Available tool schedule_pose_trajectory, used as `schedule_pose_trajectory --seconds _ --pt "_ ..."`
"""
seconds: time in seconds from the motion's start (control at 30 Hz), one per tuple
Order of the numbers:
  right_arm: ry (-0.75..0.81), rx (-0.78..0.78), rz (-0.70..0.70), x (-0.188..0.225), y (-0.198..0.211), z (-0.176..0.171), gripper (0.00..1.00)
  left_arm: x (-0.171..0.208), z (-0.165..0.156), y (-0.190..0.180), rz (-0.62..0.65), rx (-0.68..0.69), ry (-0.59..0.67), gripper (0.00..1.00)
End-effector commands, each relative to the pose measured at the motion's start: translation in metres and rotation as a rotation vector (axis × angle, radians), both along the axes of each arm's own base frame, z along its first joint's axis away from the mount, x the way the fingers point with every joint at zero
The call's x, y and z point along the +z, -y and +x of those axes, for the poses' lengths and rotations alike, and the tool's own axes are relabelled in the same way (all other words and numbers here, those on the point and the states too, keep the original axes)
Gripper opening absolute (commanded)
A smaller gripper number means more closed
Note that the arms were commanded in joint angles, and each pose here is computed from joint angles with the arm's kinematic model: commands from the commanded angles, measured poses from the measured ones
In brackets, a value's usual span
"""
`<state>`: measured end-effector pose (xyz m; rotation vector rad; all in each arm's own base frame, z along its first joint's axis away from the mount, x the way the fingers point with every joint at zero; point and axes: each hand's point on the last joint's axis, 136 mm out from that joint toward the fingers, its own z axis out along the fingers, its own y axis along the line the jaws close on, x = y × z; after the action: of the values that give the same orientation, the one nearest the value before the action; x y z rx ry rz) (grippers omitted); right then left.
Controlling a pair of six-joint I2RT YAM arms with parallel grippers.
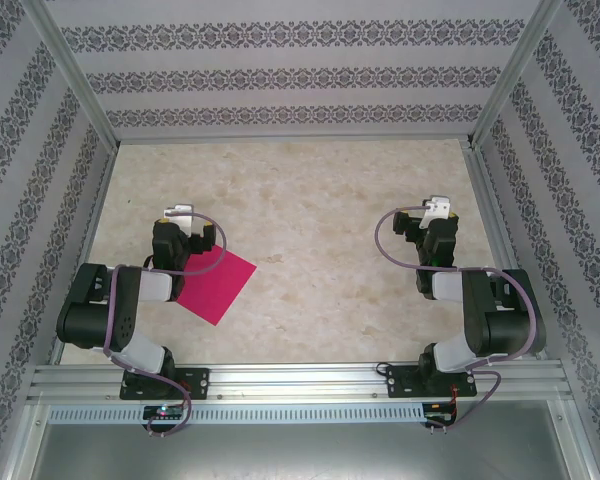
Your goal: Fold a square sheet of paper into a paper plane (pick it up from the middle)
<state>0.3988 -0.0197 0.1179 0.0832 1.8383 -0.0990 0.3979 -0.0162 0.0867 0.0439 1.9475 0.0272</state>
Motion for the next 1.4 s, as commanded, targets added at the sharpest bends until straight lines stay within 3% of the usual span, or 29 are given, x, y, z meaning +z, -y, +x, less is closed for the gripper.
schedule_pose_trajectory --seconds 0.0,0.97,1.07,1.17,1.37 --pt "0.028 0.012 0.001 0.008 0.0 0.003 0.98 0.016 0.009 0.003 0.002 -0.017 0.059 1.0" --pt "0.037 -0.009 -0.019 0.013 0.0 0.001 0.98 0.017 0.008 0.0 0.002 -0.003 0.067 1.0" --pt "0.01 -0.028 -0.073 0.029 -0.006 -0.003 0.98 0.031 0.004 -0.021 -0.005 0.128 0.087 1.0" --pt "-0.036 -0.047 -0.095 0.049 -0.016 -0.006 0.98 0.046 0.003 -0.025 -0.019 0.166 0.011 1.0" --pt "-0.1 -0.021 0.03 0.088 -0.059 -0.017 0.98 0.087 0.0 -0.025 -0.147 0.229 -0.073 1.0"
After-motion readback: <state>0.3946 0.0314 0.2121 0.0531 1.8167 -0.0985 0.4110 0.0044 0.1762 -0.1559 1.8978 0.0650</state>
